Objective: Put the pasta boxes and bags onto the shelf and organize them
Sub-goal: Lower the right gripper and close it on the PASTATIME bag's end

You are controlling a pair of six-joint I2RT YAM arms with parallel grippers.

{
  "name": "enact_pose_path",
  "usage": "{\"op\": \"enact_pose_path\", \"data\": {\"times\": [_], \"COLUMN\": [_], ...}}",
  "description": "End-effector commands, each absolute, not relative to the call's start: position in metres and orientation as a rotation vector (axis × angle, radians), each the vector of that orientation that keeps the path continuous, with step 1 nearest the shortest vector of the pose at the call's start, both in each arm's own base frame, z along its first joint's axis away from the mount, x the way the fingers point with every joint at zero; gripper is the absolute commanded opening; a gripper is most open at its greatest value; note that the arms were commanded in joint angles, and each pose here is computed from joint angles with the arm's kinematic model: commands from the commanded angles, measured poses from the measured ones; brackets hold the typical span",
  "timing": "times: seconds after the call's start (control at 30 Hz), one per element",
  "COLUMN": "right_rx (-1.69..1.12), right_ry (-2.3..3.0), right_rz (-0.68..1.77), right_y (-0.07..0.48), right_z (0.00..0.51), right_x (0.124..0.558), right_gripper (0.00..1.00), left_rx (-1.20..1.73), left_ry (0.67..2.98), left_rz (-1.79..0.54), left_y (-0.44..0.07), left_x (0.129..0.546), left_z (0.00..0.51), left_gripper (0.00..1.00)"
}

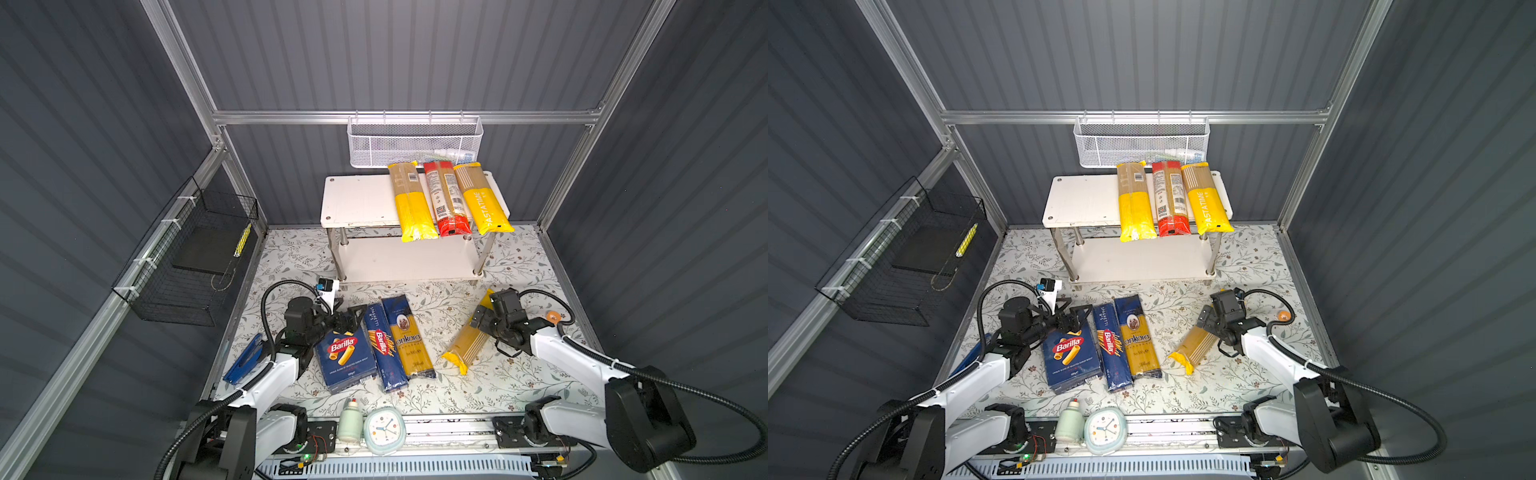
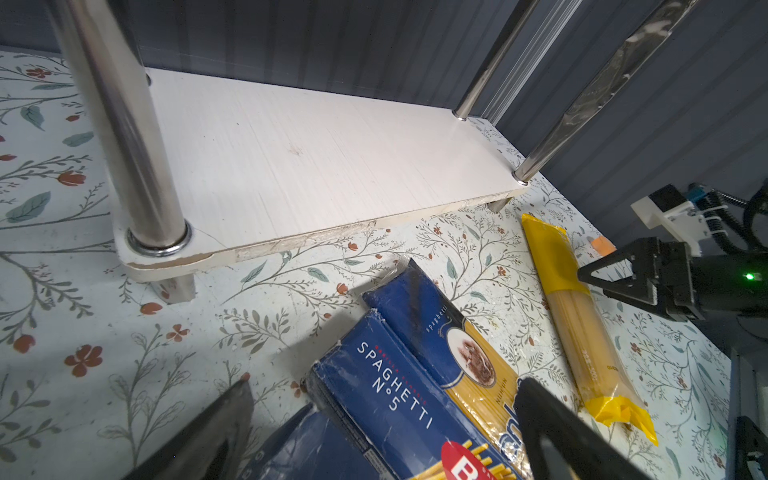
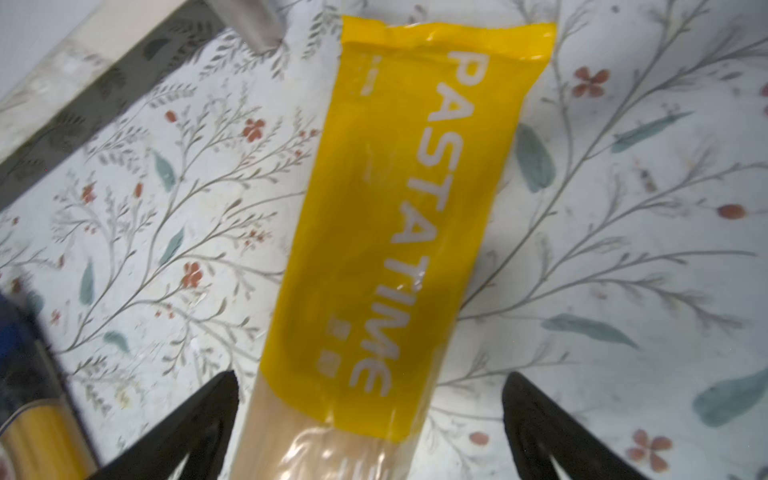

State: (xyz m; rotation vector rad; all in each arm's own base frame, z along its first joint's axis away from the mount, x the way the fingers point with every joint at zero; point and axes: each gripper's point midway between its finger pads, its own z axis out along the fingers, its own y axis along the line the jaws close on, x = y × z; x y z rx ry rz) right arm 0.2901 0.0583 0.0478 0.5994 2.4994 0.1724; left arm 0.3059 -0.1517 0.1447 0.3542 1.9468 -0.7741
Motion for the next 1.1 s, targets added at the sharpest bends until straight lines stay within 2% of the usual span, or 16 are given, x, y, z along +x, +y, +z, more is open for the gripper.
{"op": "enact_pose_path", "data": {"times": [0.0, 0.23, 0.53, 0.77, 1.07], "right_rx": [0.594, 0.517, 0.272, 0.150, -0.005], "right_ry": [2.479, 2.552, 2.621, 2.677, 2.617], "right_rz": [0.144, 0.132, 0.115, 0.033, 0.004], "right_y": [0.051, 0.066, 0.116, 0.130, 0.143], "right_z": [0.048, 0.040, 0.029, 0.023, 0.051], "right_x": [0.307, 0.337, 0.346, 0.320, 0.275], "right_gripper": [0.99, 0.99, 0.99, 0.99, 0.98], "left_rx": [0.373, 0.373, 0.374, 0.373, 0.370], "left_ry": [1.924, 1.924, 1.925, 1.927, 1.925], "left_rz": [-0.766, -0.759, -0.758, -0.760, -0.762], "left_y": [-0.153, -0.152, -0.152, -0.153, -0.153], "left_x": [0.306, 0.306, 0.306, 0.307, 0.306], "left_z": [0.153, 0.153, 0.153, 0.152, 0.152], "left_gripper": [0.99, 0.99, 0.99, 0.99, 0.99]}}
